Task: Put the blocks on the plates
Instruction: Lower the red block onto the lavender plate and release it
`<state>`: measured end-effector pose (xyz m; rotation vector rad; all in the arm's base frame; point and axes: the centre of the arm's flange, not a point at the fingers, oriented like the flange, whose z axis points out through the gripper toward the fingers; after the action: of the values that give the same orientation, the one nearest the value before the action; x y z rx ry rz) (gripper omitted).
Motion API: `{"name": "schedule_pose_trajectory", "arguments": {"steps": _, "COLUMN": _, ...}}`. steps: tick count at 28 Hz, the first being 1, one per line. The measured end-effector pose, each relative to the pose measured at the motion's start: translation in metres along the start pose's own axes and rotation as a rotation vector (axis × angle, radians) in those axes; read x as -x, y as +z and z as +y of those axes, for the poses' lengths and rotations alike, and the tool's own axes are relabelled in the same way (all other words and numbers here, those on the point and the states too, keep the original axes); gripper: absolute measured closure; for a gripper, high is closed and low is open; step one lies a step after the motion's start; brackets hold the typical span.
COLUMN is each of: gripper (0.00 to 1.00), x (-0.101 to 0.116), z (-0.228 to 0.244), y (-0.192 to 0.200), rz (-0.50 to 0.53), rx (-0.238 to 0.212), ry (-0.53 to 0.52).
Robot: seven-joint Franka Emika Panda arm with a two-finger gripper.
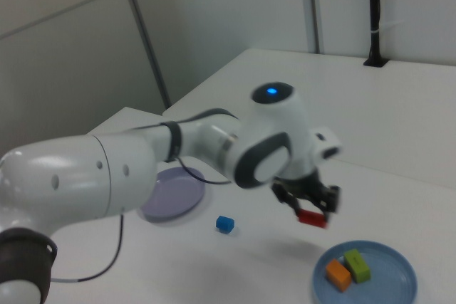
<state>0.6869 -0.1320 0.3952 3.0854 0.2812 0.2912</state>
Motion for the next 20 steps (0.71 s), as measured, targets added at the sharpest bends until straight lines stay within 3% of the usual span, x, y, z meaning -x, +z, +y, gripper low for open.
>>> {"name": "schedule_pose_trajectory", "arguments": {"steps": 5, "gripper": 0.34, "x": -0.035, "z": -0.123, "y": 0.0, "rz": 0.003, "rx": -0.037, "ry": -0.056}}
{"name": "schedule_pose_trajectory", "arguments": {"steps": 11, "gripper": 0.34, "x": -0.047, "z": -0.23, "y": -0.002, "rz": 0.005, "rx": -0.065, "ry": -0.106}}
{"name": "schedule_pose_trajectory", "arguments": {"steps": 20, "gripper": 0.34, "x": -0.042, "z": -0.327, "y": 0.002, "rz": -0.007, "rx": -0.016, "ry": -0.156}}
